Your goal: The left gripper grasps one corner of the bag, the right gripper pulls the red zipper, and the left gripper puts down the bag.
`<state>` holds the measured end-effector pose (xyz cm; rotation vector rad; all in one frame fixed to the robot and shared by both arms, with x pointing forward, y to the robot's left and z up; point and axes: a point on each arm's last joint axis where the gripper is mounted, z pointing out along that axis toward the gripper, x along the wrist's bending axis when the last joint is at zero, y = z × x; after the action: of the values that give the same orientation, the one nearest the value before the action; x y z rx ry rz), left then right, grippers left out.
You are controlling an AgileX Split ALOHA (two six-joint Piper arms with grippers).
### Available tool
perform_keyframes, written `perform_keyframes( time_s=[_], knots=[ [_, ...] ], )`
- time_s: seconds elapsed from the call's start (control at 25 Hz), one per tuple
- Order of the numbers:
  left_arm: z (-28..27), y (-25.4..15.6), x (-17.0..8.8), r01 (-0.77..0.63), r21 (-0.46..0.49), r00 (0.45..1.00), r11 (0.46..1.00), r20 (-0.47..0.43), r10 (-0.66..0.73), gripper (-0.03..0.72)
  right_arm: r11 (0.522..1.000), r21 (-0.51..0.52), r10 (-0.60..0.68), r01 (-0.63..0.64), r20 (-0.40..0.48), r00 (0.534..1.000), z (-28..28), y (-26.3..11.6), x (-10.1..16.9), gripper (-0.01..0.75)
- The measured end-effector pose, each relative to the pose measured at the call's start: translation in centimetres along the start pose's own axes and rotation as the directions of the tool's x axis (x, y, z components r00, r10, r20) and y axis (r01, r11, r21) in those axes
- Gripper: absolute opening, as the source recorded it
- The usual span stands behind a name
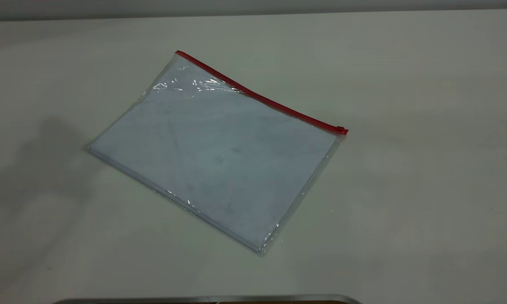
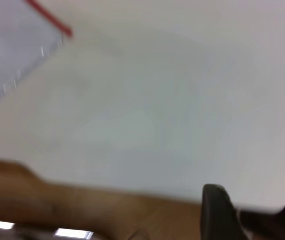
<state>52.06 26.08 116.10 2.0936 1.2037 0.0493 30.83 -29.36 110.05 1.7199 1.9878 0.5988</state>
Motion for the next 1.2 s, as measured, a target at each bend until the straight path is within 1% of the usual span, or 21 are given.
perform_keyframes(
  time_s=[0.08,0.28,0.4,0.48,0.64,0.84,1.0,1.12,1.2],
  knots=[
    [-0.6,-1.4,-1.1,0.018,0.039,0.998,0.999,-0.056,-0.016,0.443,0.999,0.044,0.03,-0.029,-0.001,1.0,1.9,-1.7,0.1,0.429],
    [-1.0,-6.6,-2.6,0.144,0.142,0.973,0.979,-0.199,-0.114,0.443,0.993,0.111,0.043,-0.042,-0.005,0.999,5.3,-4.5,0.4,0.439],
    [-1.3,-10.1,-3.3,0.217,0.171,0.945,0.961,-0.282,-0.163,0.443,0.993,0.107,0.044,-0.043,-0.007,0.999,5.7,-4.6,0.4,0.439],
    [-1.5,-12.5,-3.9,0.25,0.177,0.929,0.952,-0.323,-0.183,0.443,0.993,0.106,0.044,-0.043,-0.007,0.999,5.7,-4.6,0.4,0.439],
    [-1.5,-16.9,-5.1,0.274,0.182,0.908,0.944,-0.372,-0.192,0.443,0.994,0.101,0.044,-0.043,-0.007,0.999,5.6,-4.6,0.4,0.44],
    [-1.3,-21.5,-6.2,0.259,0.162,0.895,0.952,-0.41,-0.174,0.443,0.998,0.038,0.045,-0.045,-0.007,0.999,4.9,-5.0,0.4,0.44],
    [-1.1,-24.7,-7.0,0.225,0.12,0.884,0.967,-0.443,-0.151,0.443,0.999,-0.015,0.046,-0.046,-0.007,0.999,4.2,-5.4,0.4,0.437],
    [-0.8,-26.8,-7.4,0.192,0.072,0.874,0.979,-0.465,-0.138,0.443,0.999,-0.028,0.046,-0.047,-0.007,0.999,4.1,-5.5,0.4,0.432],
    [-1.3,-27.5,-8.0,0.15,0.007,0.866,0.989,-0.483,-0.128,0.443,0.998,-0.029,0.046,-0.047,-0.007,0.999,4.0,-5.5,0.4,0.425]
  ],
)
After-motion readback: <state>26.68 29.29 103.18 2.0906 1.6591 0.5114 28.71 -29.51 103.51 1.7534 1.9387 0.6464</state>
